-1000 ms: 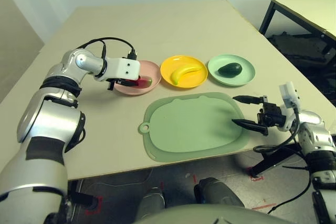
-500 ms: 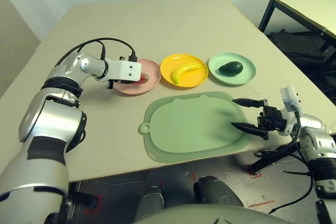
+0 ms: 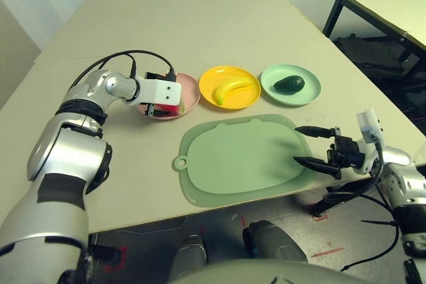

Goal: Place the fruits into color-matched plates.

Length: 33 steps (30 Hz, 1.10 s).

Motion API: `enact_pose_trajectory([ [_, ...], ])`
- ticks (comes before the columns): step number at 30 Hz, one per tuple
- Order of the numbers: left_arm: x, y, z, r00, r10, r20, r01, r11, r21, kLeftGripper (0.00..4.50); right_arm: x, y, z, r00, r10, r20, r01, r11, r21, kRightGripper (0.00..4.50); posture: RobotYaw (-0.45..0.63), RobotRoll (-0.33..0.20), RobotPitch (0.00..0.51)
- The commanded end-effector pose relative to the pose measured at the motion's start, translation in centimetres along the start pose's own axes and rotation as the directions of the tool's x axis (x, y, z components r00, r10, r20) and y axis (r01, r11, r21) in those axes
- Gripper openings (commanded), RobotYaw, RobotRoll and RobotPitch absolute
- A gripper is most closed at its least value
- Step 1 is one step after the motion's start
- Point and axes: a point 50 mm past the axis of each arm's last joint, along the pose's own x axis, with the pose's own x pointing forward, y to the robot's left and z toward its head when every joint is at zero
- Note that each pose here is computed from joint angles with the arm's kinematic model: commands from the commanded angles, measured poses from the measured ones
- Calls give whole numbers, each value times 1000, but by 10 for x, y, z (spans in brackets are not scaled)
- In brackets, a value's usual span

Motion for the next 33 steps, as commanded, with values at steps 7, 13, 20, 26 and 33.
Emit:
enact_pose_trajectory([
  [7, -37, 17, -12, 990, 129, 53, -123, 987, -103, 4483, -9, -17, 8, 985, -162, 64, 164, 986, -32, 4500, -223, 0, 52],
  [13, -51, 10, -24, 988, 148, 50, -140, 979, -147, 4483, -6, -23, 4, 980, -181, 79, 183, 983, -21, 4500, -194, 0, 47],
  [20, -57, 6, -31, 983, 177, 42, -167, 969, -183, 4483, 0, -25, 4, 985, -152, 79, 155, 988, -24, 4500, -191, 0, 42],
  [26, -69, 7, -40, 927, 362, 95, -295, 865, -406, 4483, -16, -27, 2, 960, -261, 100, 265, 964, -31, 4500, -191, 0, 50],
  [33, -84, -42, -78, 754, 656, 29, -369, 460, -808, 4483, -53, -40, -1, 766, -613, 193, 629, 777, -28, 4500, -154, 0, 77],
])
